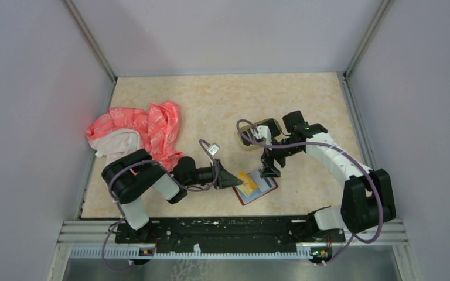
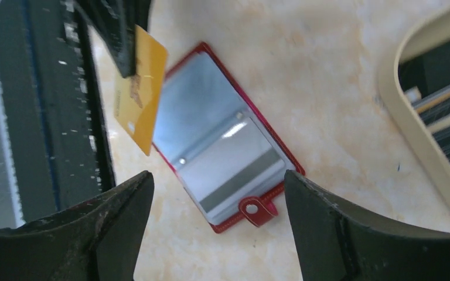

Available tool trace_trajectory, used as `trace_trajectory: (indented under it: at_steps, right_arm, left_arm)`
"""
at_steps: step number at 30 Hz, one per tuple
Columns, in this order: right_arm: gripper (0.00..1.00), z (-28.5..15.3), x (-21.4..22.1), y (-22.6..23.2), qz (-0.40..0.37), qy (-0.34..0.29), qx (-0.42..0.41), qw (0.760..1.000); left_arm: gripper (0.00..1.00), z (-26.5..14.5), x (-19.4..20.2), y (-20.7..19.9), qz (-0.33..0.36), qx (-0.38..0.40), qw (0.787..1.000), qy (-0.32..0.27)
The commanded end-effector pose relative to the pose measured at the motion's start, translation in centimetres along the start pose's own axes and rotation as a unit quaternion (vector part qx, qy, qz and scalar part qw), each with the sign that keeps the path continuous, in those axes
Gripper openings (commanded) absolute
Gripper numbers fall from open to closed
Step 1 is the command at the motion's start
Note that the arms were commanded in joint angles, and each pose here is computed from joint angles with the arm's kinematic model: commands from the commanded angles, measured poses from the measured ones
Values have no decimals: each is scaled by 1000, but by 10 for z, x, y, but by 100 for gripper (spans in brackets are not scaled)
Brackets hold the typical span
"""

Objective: Put the credit cards into the card holder

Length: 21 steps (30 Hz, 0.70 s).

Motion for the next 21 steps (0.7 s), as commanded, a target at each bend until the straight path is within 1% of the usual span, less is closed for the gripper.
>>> trace_trajectory:
  at_steps: [1,2,3,6,8,9,12,14,17,19,21]
  right_arm:
    - [90,-23,-48,41,-110,-138,-108,978]
    - [96,-26,-52,47,-123,-152,-122,973]
    - [98,-28,-56,53,-131,-164,-131,969]
    - [99,-25,-65,57,-132,-176,-133,966]
    - [98,-18,-68,57,-119,-184,-135,966]
    - [98,-14,-68,58,-108,-184,-138,967]
    - [99,-7,-70,64,-111,-163,-140,970]
    - [97,1,-70,66,-92,-158,-150,972]
    - [91,15,-65,66,-89,-121,-144,978]
    - [77,18,-64,65,-80,-110,-148,980]
    - [62,21,-62,64,-69,-99,-156,980]
  left_arm:
    - [0,-8,-8,-15,168,38,985,7]
    - [0,-10,-11,-17,194,36,980,9]
    - [0,-12,-13,-18,216,30,976,14]
    - [0,-18,-18,-25,265,27,964,16]
    - [0,-20,-21,-32,288,39,957,11]
    - [0,-20,-22,-34,294,41,955,13]
    - [0,-13,-23,-37,306,37,951,30]
    - [0,-9,-24,-40,314,41,948,35]
    - [0,-5,-27,-45,320,44,946,35]
    - [0,-5,-28,-48,323,47,945,34]
    - [0,-6,-29,-50,329,50,942,32]
Point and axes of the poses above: each gripper's point midway between its finger pads, its own z axis out along the fingers, its own y axis along the line the jaws close on, x = y × z, the point moved 7 cm from there along -z, back along the fingers, and after that the axes turned 5 degrees about z, right-handed, at the moved point
